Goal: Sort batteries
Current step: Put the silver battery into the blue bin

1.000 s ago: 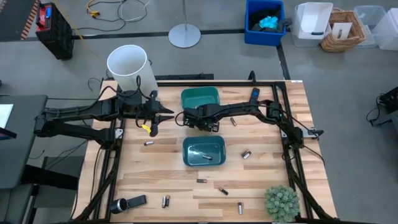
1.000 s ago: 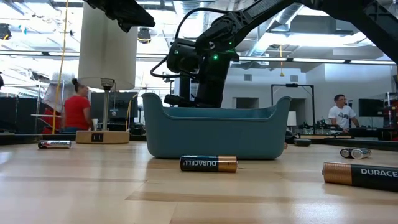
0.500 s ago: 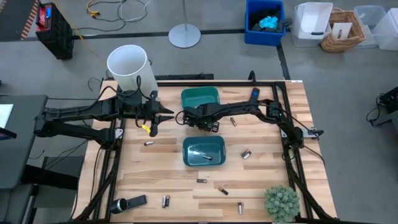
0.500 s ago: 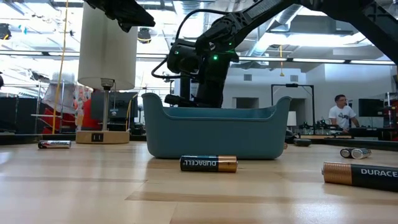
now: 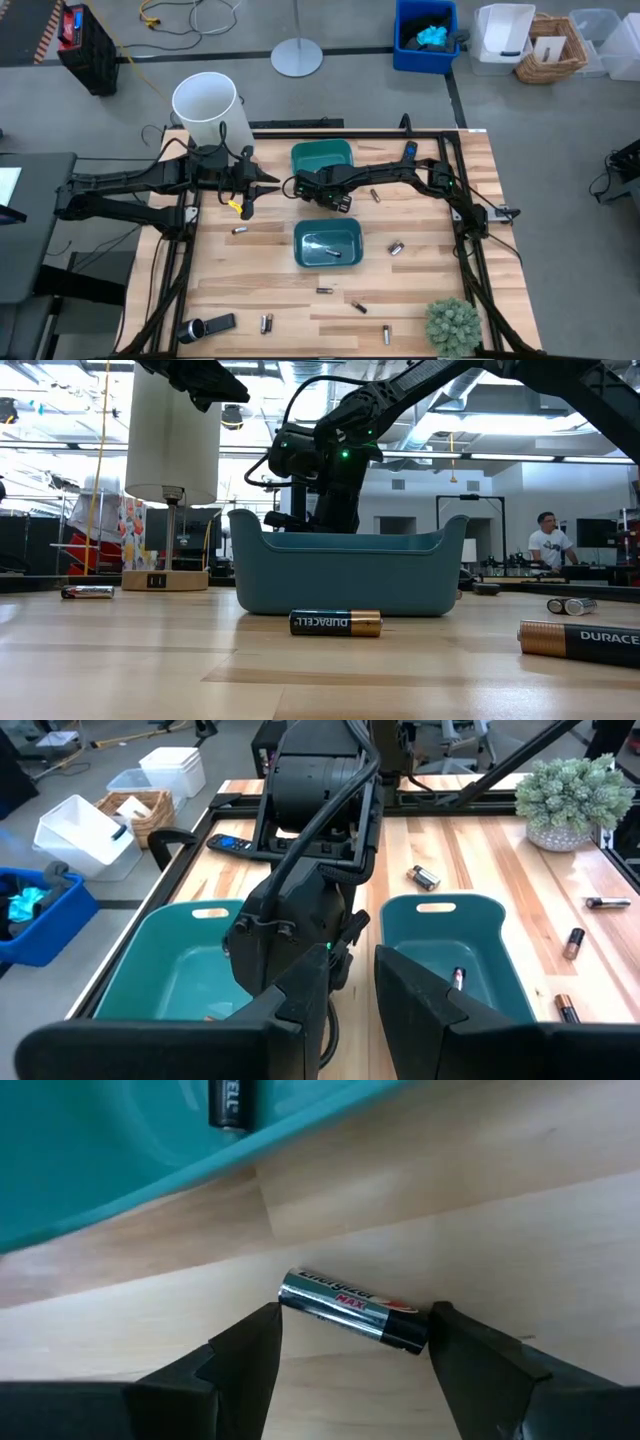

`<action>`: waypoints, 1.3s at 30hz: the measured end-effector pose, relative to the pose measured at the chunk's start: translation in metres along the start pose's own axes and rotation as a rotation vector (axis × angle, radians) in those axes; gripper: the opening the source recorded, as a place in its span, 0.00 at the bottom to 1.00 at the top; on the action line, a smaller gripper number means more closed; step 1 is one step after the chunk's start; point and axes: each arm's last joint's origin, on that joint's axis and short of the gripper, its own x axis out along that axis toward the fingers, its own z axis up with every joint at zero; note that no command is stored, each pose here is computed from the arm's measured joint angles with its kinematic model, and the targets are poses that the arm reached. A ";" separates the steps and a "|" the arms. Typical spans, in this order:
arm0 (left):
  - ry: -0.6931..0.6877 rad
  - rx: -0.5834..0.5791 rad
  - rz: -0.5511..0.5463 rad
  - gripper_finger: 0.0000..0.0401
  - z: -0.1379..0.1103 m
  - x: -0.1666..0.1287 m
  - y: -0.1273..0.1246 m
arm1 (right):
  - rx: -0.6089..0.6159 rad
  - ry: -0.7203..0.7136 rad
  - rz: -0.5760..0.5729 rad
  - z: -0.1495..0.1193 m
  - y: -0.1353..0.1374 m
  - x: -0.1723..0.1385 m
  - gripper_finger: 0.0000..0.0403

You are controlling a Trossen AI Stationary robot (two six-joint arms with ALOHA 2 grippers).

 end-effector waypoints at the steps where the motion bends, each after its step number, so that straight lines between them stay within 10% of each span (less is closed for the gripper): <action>1: -0.002 0.000 0.000 0.21 0.000 0.000 0.000 | 0.012 0.000 -0.001 0.001 0.000 0.000 0.67; 39: -0.028 0.058 0.005 0.21 0.003 0.000 0.000 | 0.134 -0.065 -0.047 0.011 -0.007 0.003 0.80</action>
